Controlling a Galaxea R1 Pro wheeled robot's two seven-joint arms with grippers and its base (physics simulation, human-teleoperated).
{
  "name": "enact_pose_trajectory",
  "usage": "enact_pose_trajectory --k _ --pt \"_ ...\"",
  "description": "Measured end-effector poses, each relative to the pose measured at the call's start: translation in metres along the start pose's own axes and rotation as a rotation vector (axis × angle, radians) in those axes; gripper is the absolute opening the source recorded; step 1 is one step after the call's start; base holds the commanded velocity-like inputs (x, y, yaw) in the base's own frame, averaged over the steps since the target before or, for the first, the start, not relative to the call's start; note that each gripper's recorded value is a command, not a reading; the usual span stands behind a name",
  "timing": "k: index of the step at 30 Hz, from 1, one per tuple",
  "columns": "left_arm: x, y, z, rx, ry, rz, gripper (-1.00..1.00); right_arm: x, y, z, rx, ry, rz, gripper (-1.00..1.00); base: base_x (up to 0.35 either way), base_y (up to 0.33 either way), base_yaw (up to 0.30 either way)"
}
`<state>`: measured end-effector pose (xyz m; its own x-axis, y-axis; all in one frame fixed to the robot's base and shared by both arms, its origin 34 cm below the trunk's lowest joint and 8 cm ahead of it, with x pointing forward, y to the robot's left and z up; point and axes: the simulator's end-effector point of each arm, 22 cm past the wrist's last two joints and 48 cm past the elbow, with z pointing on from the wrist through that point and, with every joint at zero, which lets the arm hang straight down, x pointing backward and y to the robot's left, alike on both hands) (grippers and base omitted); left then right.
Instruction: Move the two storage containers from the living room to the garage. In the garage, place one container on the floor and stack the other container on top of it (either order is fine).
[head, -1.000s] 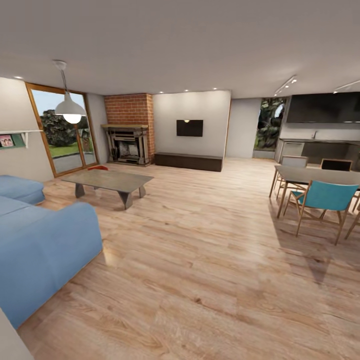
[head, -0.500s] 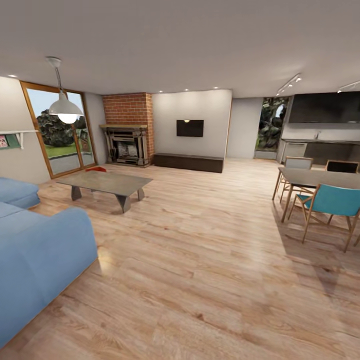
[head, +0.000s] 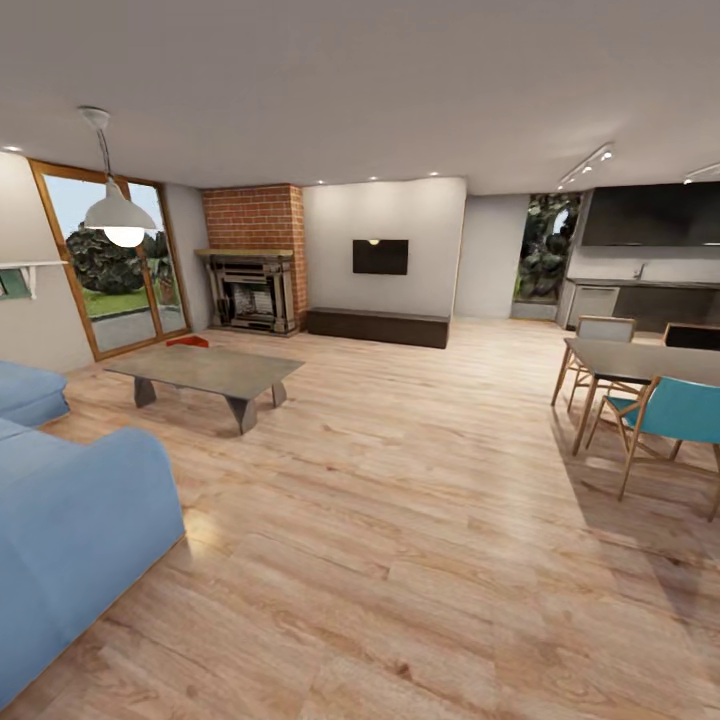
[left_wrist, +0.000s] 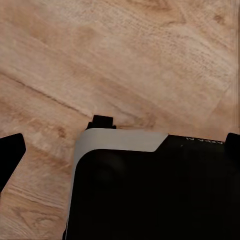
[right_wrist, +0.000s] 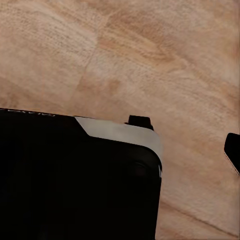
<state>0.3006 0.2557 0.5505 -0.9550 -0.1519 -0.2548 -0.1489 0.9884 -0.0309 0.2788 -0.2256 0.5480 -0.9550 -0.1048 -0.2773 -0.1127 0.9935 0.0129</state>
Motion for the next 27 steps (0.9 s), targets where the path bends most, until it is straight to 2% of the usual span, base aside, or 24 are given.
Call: enact_pose_trajectory --k 27 --pt "-0.0003 -0.0001 0.0 0.0 -0.002 0.0 1.0 -0.0002 0.0013 0.0 -0.002 0.0 0.0 1.0 0.323 0.0 0.0"
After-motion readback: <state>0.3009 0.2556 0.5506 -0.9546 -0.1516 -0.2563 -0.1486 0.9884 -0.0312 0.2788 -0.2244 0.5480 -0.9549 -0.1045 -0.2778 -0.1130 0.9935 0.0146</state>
